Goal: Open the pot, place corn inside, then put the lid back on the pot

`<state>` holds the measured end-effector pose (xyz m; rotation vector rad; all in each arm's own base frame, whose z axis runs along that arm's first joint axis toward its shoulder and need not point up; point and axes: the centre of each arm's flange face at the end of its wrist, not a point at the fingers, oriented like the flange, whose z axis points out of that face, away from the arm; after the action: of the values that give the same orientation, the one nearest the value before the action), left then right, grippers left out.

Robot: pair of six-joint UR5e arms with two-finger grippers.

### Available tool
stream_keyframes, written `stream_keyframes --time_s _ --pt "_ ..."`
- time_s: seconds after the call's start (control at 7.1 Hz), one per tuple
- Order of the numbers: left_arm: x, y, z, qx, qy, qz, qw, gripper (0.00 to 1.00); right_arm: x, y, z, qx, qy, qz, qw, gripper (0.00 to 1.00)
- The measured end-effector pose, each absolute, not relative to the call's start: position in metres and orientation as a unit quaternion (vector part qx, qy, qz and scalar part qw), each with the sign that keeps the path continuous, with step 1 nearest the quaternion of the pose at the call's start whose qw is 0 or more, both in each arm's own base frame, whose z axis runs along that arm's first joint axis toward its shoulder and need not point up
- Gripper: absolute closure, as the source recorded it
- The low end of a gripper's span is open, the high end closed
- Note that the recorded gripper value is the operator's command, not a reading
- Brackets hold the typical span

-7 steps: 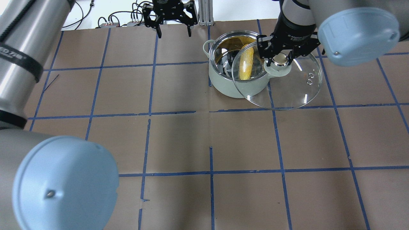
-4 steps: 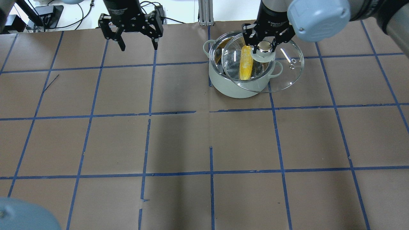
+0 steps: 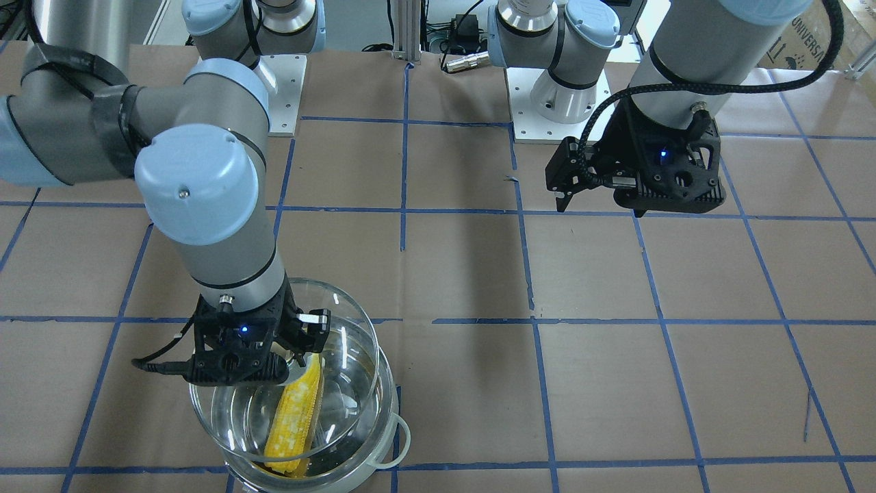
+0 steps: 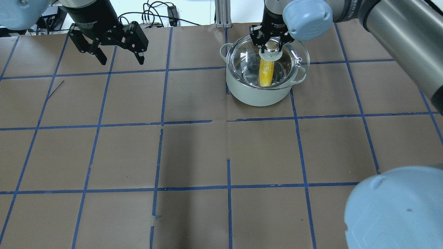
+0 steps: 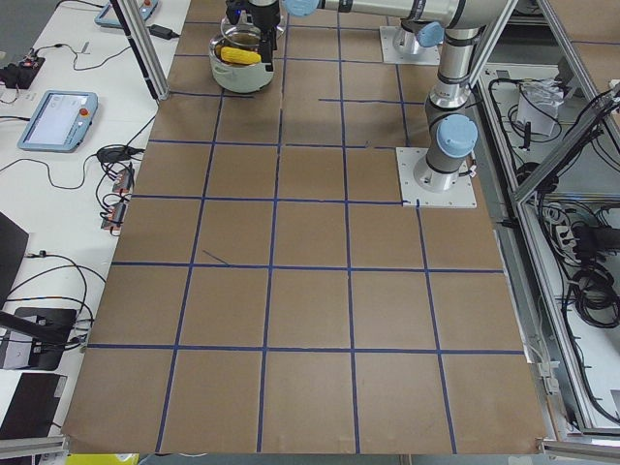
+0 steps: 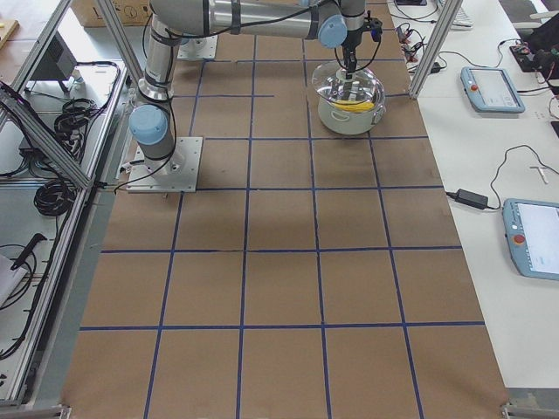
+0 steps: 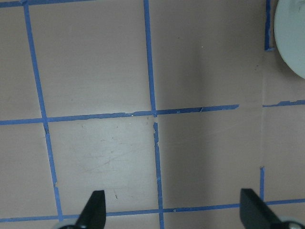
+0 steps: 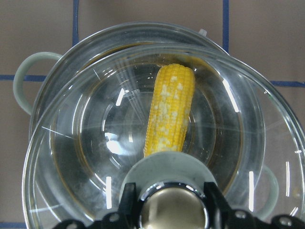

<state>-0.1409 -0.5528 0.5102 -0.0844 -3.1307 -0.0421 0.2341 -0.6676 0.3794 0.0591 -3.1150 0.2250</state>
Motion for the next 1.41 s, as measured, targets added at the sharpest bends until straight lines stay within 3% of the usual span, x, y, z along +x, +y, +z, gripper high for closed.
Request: stream_keyframes --time_s 1.41 --pt "-0.132 -0.554 0.507 -0.004 -1.000 -0.005 -0.010 0.00 0.241 -0.693 0.359 0.023 -0.995 0.101 0.010 0.88"
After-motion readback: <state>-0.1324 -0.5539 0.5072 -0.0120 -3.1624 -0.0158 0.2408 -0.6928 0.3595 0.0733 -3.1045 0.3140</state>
